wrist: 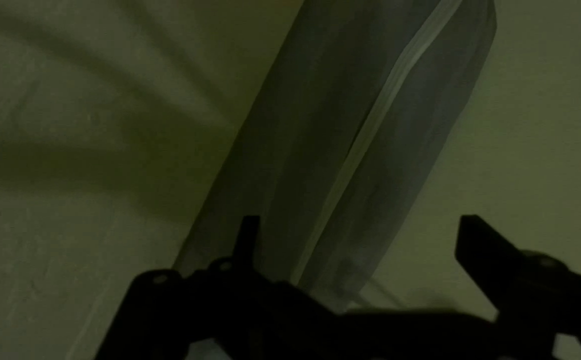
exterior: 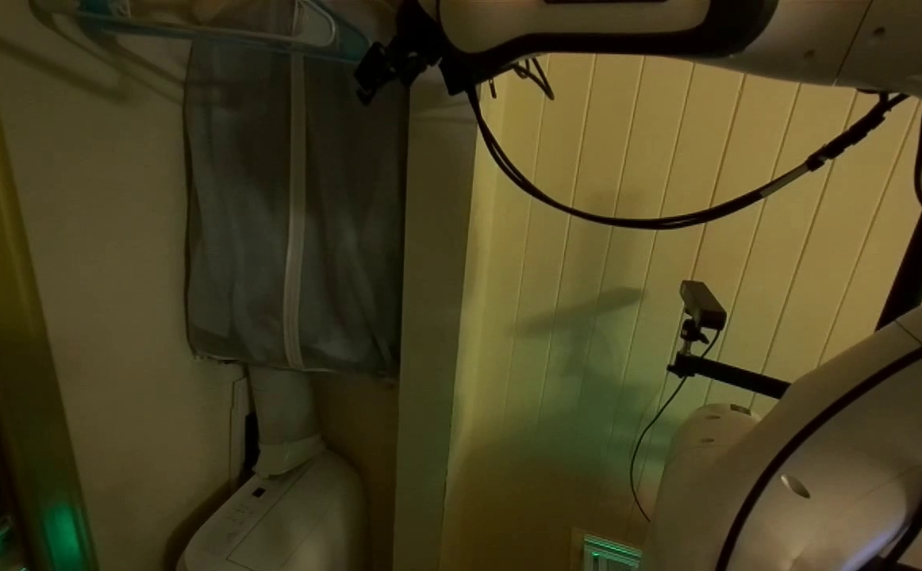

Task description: Shift the blue coat hanger to the left

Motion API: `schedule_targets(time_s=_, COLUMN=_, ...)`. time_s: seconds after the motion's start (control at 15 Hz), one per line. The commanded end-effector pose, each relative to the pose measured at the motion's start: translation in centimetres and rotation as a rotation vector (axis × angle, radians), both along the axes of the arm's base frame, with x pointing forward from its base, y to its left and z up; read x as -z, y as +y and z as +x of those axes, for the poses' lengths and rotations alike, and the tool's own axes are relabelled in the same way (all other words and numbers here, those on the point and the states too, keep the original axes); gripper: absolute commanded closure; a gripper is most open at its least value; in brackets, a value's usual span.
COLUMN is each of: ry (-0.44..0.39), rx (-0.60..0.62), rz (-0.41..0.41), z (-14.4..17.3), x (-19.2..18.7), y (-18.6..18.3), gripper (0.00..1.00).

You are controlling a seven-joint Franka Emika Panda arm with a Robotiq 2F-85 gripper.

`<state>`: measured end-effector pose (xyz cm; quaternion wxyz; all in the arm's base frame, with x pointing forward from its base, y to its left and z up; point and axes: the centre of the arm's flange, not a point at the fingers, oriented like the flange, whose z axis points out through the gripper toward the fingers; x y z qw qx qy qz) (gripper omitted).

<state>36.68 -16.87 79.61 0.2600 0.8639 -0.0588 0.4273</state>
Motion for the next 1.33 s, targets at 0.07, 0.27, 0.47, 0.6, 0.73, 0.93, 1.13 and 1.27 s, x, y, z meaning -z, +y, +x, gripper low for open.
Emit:
schedule_targets(time_s=0.07, ry=-0.004, rx=-0.110, rz=-0.064, z=1.2, x=-4.0, y=-1.5, gripper=0.00)
schedule_targets(time_s=0.27, ry=-0.019, rx=-0.157, rz=-0.126, z=1.6, x=-5.7, y=-2.3, gripper=0.00)
schedule_targets(time_s=0.47, ry=-0.009, rx=-0.184, rz=-0.104, z=2.2, x=-7.1, y=-2.7, gripper=0.00)
schedule_targets(time_s=0.6, ry=-0.011, rx=-0.173, rz=-0.096, z=3.0, x=-7.4, y=-2.7, gripper=0.00)
schedule_targets(time_s=0.73, ry=-0.003, rx=-0.173, rz=-0.080, z=3.7, x=-7.3, y=-2.8, gripper=0.00)
schedule_targets(time_s=0.93, ry=-0.012, rx=-0.154, rz=-0.066, z=4.9, x=-7.2, y=-3.1, gripper=0.00)
schedule_targets(time_s=1.13, ry=-0.008, rx=-0.162, rz=-0.045, z=5.6, x=-7.0, y=-3.5, gripper=0.00)
schedule_targets(time_s=1.27, ry=0.007, rx=-0.172, rz=-0.019, z=5.8, x=-6.9, y=-3.7, gripper=0.00)
